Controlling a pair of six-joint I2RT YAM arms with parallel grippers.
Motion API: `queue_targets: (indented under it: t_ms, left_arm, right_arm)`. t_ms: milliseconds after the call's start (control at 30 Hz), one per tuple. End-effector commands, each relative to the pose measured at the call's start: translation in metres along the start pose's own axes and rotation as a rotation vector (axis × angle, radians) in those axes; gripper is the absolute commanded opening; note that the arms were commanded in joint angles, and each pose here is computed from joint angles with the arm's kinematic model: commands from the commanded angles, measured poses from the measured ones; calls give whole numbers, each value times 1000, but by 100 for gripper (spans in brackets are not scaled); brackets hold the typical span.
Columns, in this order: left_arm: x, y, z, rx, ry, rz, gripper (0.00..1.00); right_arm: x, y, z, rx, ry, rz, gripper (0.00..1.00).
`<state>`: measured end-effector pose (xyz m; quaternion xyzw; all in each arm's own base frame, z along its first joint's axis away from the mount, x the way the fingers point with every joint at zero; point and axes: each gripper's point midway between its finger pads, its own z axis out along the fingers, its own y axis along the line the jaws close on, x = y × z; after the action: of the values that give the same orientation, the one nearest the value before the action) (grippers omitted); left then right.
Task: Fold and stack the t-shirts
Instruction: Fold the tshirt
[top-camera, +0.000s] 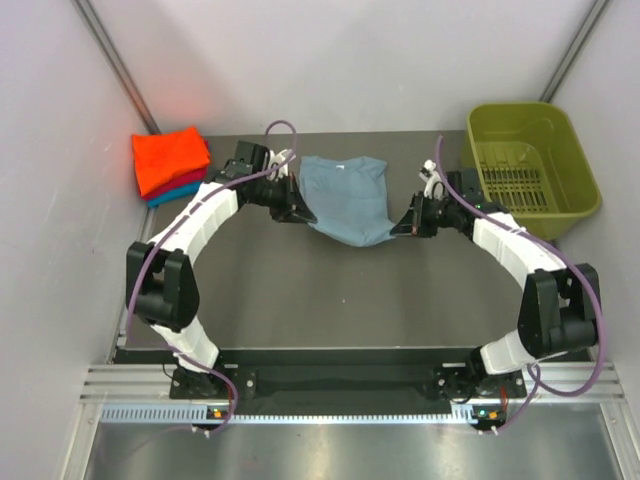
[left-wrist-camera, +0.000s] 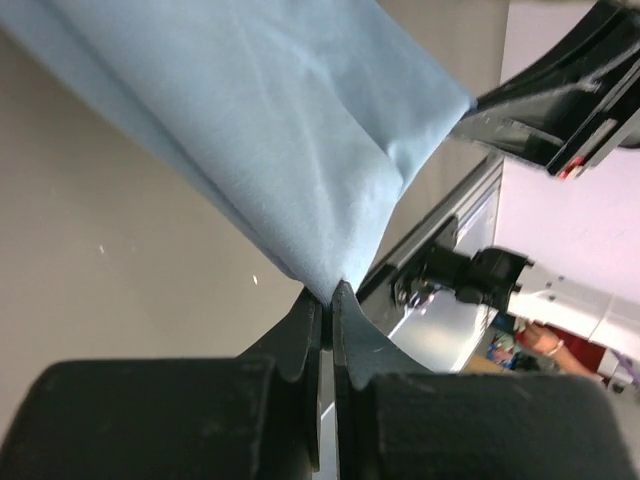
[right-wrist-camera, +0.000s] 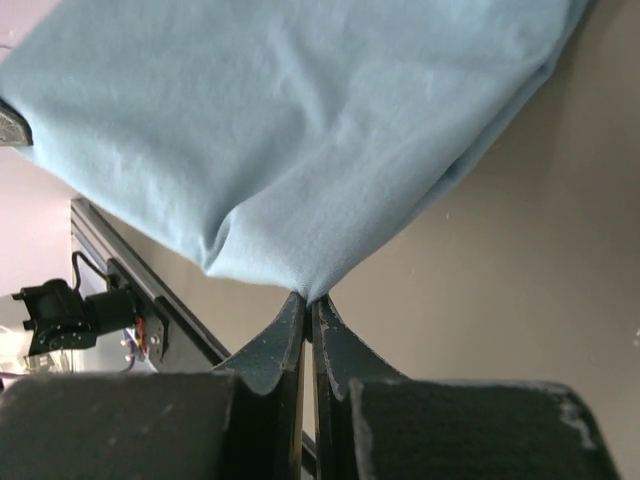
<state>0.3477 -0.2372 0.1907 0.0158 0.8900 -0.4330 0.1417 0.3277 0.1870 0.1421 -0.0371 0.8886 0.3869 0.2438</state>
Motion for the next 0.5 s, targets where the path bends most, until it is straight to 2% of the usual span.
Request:
queue_targets:
  t_ms: [0, 100, 233, 433, 467]
  left_arm:
    - [16, -2, -19, -25, -13, 47, 0]
    - [25, 0, -23, -34, -6, 49, 0]
    - [25, 0, -28, -50, -16, 59, 0]
    - [-13, 8, -26, -23, -69, -11, 0]
    - [-31, 9, -25, -10, -93, -17, 0]
  right_arm:
    - [-5, 18, -20, -52, -57, -44, 0]
    - [-2, 24, -26, -65, -73, -45, 0]
    - [-22, 35, -32, -70, -111, -91, 0]
    - [-71, 42, -25, -58, -167, -144, 0]
    - [-76, 41, -22, -58, -169, -146, 0]
